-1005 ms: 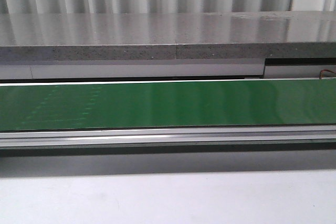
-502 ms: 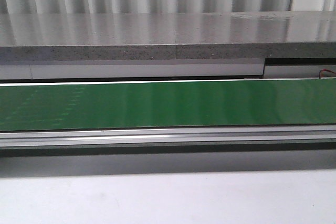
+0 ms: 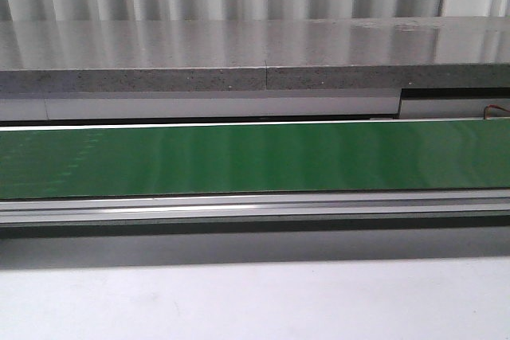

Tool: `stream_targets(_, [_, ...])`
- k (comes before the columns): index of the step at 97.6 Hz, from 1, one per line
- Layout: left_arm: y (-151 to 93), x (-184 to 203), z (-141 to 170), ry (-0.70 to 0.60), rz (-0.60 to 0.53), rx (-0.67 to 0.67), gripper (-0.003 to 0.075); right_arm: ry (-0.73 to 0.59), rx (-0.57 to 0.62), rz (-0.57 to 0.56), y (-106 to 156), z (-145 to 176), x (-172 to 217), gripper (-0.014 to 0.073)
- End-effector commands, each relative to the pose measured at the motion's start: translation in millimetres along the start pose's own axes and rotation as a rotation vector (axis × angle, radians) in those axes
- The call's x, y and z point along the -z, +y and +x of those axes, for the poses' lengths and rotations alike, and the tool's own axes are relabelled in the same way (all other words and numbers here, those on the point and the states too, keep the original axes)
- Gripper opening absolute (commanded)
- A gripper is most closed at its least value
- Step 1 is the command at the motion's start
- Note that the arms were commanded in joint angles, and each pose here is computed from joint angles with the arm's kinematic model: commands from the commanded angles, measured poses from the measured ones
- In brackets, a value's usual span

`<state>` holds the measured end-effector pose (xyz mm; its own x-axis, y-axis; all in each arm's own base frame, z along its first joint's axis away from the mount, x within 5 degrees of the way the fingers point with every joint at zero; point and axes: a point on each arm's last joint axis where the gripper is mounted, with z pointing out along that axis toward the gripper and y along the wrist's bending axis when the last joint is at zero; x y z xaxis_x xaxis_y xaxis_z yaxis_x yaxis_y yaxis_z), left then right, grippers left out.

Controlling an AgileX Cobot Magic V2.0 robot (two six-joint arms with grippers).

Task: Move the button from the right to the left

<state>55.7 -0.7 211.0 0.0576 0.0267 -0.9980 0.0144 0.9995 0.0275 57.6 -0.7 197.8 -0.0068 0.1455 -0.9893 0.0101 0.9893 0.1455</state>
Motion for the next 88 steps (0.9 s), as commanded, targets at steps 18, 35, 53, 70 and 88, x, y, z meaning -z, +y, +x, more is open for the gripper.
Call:
stream_targets(18, [-0.9, 2.2, -0.8, -0.092, 0.008, 0.020, -0.0020, -0.142, -0.002, -0.007, 2.0, -17.2, 1.0, -0.0067])
stream_targets(35, [-0.9, 2.2, -0.8, -0.092, 0.008, 0.020, -0.0020, -0.149, 0.000, 0.010, 1.1, -17.7, 1.1, -0.0067])
stream_targets(53, [-0.9, 2.2, -0.8, -0.092, 0.008, 0.020, -0.0020, -0.148, 0.000, 0.010, 1.0, -17.6, 1.1, -0.0067])
stream_targets(70, [-0.9, 2.2, -0.8, -0.092, 0.008, 0.020, -0.0020, -0.148, 0.000, 0.010, 1.0, -17.6, 1.1, -0.0067])
stream_targets(88, [-0.9, 2.2, -0.8, -0.092, 0.008, 0.020, -0.0020, -0.148, 0.000, 0.010, 1.0, -17.6, 1.1, -0.0067])
